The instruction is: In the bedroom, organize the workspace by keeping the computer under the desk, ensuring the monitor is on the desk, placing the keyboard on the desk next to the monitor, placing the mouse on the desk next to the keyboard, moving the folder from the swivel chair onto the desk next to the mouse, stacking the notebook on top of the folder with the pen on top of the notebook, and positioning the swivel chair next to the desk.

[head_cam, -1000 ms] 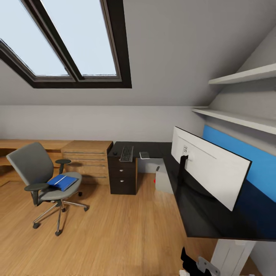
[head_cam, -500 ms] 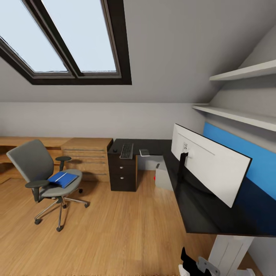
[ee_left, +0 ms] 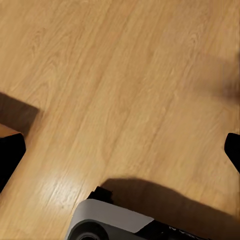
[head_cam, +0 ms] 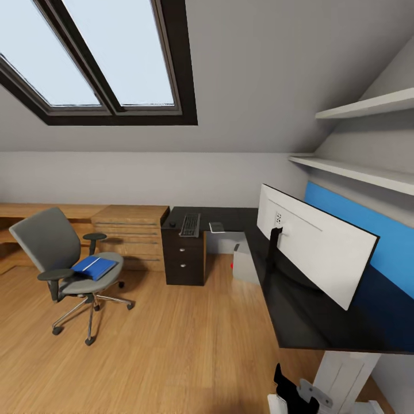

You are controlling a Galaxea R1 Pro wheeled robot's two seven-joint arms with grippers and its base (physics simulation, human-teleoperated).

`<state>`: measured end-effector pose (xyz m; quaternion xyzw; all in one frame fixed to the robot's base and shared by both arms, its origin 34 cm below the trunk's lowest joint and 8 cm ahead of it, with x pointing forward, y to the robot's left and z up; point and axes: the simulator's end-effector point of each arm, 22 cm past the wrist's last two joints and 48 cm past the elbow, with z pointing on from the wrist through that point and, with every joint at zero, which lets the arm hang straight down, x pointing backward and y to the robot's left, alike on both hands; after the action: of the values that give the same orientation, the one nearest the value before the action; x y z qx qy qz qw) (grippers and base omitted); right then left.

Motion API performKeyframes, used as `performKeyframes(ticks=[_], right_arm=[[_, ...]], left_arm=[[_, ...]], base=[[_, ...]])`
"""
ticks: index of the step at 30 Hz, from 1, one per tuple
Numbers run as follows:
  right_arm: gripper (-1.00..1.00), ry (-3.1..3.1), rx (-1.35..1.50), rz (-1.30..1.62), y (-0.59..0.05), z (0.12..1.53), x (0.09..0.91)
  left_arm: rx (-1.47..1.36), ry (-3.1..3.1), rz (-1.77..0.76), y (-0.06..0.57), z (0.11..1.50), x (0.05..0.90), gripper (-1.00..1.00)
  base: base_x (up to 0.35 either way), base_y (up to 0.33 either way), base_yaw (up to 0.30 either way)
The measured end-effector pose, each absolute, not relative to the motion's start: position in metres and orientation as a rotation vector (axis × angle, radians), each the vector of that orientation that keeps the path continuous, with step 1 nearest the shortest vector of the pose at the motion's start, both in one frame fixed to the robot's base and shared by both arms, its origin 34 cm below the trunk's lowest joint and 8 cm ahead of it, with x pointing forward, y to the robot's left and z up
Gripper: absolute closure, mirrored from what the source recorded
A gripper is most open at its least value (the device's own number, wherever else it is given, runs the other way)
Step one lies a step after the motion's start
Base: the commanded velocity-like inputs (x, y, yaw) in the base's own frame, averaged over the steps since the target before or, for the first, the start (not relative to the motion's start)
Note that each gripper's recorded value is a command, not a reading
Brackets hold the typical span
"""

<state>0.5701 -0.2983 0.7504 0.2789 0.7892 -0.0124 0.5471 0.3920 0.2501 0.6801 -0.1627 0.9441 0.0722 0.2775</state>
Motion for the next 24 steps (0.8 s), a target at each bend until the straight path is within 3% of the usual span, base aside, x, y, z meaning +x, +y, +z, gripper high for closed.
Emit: performKeyframes(ticks=[12, 24], right_arm=[[-1.0, 1.623, 0.734, -0.002, -0.348, 0.914, 0.692], [-1.0, 1.932, 0.5, -0.265, -0.364, 0.962, 0.701]], left_arm=[[-0.312, 2.339, -0.051, 0.191, 0.833, 0.539, -1.0], [-0.312, 2.299, -0.069, 0.196, 0.874, 0.587, -1.0]], base=[[0.0, 0.0, 0.0], [0.003, -0.001, 0.0]])
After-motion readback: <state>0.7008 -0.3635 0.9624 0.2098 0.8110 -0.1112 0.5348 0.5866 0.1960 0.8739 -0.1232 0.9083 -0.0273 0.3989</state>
